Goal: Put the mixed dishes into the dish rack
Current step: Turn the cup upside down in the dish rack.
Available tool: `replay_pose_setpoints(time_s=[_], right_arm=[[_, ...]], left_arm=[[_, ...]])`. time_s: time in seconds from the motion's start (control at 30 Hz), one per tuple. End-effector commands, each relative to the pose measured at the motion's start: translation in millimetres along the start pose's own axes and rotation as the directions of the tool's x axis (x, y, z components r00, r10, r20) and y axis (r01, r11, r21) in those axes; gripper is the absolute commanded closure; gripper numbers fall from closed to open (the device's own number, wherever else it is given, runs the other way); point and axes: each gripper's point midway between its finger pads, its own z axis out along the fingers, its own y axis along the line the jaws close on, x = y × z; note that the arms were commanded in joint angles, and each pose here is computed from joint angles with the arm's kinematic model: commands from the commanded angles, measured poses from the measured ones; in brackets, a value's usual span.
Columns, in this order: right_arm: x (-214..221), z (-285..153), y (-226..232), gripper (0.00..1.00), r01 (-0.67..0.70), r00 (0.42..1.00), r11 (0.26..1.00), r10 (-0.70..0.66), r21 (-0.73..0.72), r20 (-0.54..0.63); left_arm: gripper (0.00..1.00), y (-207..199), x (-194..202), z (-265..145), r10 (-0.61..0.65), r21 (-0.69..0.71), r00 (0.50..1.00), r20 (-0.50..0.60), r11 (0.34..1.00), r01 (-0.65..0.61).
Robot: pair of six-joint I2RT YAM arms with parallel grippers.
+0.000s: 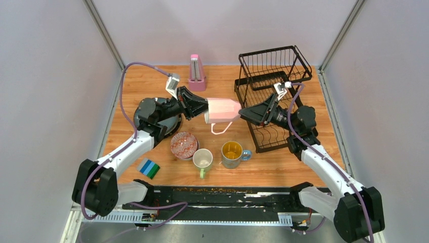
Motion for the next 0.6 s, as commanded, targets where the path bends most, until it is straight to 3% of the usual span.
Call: replay_pose_setpoints(time_s=[0.0, 0.57], right_arm=[[3, -1, 35, 0.00, 0.071, 0.996, 0.988, -0.078, -0.140, -0.050], [-1, 10, 32, 0.03, -0.013, 0.996, 0.986, -0.001, -0.164, -0.087]], left_arm=[[1.00, -24, -34, 9, 0.080, 0.074, 0.993, 0.090, 0.993, -0.086], [1.00, -23, -19, 21, 0.052, 0.107, 0.997, 0.057, 0.993, -0.058]])
